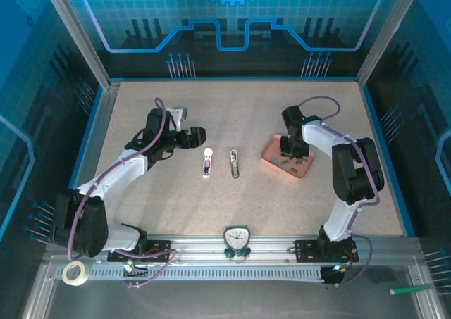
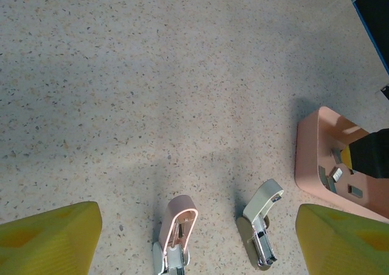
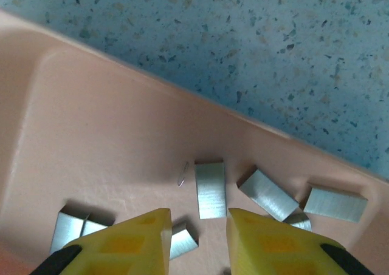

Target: Load the staples into the stapler

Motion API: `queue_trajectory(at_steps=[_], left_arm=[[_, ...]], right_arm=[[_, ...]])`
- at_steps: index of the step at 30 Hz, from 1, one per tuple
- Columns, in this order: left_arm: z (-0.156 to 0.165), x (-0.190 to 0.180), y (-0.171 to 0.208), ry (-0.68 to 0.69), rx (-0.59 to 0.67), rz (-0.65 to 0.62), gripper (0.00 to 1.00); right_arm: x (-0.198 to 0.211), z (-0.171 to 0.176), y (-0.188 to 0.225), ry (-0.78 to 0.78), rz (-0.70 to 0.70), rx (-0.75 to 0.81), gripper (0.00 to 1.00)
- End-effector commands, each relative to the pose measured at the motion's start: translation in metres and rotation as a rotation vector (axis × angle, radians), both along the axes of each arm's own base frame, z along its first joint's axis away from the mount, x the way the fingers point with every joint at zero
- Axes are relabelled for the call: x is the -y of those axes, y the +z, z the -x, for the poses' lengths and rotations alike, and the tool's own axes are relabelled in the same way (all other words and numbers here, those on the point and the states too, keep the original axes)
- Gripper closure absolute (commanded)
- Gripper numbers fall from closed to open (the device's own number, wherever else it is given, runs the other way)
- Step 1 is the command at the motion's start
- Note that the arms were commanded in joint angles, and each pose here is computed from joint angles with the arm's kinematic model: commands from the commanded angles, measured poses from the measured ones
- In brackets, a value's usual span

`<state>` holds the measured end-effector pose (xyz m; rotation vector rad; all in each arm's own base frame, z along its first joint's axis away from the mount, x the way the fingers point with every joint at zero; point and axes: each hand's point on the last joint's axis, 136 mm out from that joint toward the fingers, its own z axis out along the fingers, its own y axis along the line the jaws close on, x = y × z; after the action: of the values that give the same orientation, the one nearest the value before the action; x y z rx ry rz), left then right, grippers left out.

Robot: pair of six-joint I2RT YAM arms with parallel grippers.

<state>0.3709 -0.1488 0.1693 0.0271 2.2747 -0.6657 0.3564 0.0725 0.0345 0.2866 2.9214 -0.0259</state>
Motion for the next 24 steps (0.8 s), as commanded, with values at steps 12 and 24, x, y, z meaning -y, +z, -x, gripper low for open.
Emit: queue_trajectory(at_steps=[12, 24], left_arm=[[-0.003, 0.000, 0.002, 0.008, 0.004, -0.016, 0.16], [0.000, -0.003, -0.002, 0.011, 0.005, -0.028, 0.16]], right_arm=[[0.009, -0.016, -0.015, -0.027, 0.045, 0.023, 0.72], [-0.002, -0.013, -0.025, 0.019, 0.043, 0.010, 0.77]])
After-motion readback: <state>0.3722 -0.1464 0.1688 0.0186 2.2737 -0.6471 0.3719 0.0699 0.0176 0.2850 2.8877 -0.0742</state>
